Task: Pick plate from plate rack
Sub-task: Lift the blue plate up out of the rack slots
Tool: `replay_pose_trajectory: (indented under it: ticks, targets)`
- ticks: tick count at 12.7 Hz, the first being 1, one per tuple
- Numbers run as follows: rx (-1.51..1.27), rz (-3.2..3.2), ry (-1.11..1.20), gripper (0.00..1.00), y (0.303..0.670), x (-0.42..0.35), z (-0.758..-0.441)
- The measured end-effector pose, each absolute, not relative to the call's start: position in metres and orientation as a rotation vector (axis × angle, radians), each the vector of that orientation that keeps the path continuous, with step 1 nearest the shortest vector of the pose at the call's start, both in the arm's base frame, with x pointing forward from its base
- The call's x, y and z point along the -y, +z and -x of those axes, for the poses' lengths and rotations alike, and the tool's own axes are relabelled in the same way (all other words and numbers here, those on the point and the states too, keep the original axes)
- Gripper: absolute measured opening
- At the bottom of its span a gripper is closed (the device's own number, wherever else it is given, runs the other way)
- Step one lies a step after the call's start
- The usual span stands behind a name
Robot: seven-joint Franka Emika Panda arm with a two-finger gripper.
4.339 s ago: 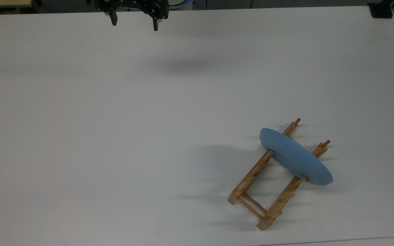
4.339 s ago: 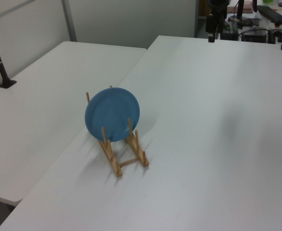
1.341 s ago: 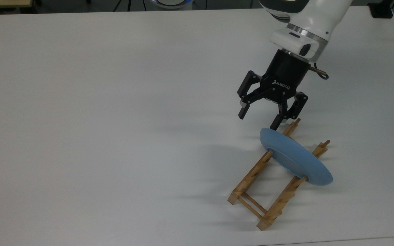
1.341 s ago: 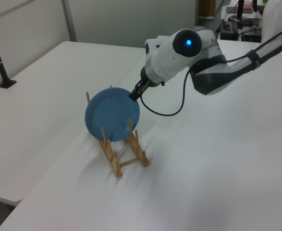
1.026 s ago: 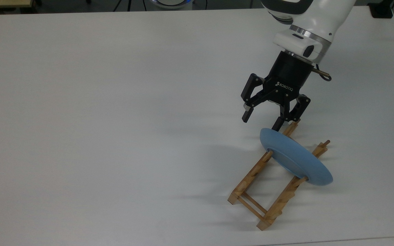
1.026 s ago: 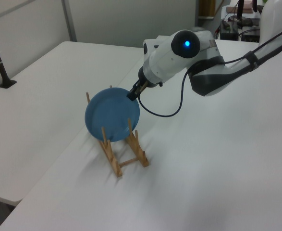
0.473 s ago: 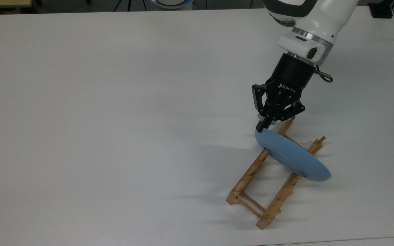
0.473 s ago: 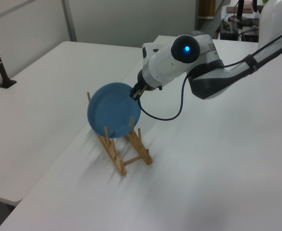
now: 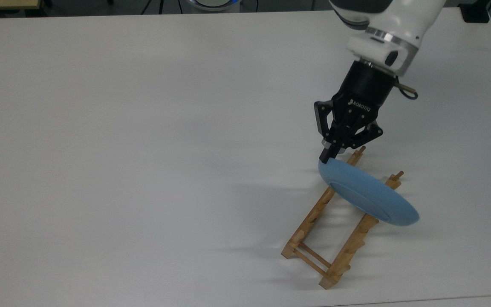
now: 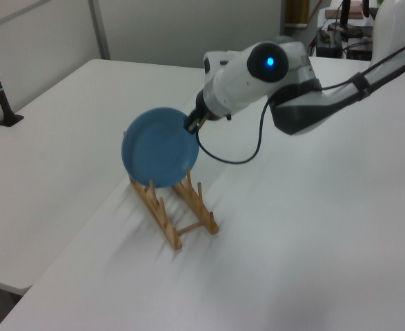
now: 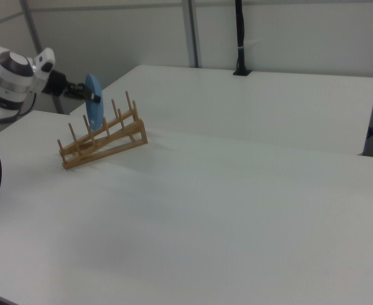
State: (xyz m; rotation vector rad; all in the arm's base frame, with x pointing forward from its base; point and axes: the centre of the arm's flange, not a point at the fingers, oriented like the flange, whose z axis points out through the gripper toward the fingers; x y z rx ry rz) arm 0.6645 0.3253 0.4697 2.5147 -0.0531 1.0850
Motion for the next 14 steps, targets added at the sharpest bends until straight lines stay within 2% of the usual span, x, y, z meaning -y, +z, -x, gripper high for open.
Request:
replay_pose_trajectory:
  ticks: [4, 7, 9, 11, 12, 14]
  targets:
    - [0.145, -2.508, 1.182, 0.04, 0.535, -0.3, -0.662]
    - [0.324, -2.638, 1.12, 0.04, 0.569, -0.253, -0.667]
    - [0.343, -2.784, 0.991, 0.04, 0.577, -0.215, -0.673]
    - [0.238, -2.952, 0.761, 0.04, 0.579, -0.164, -0.675]
    - [0.156, -2.992, 0.632, 0.04, 0.573, -0.149, -0.672]
    - [-0.186, -3.056, 0.215, 0.04, 0.553, -0.101, -0.654]
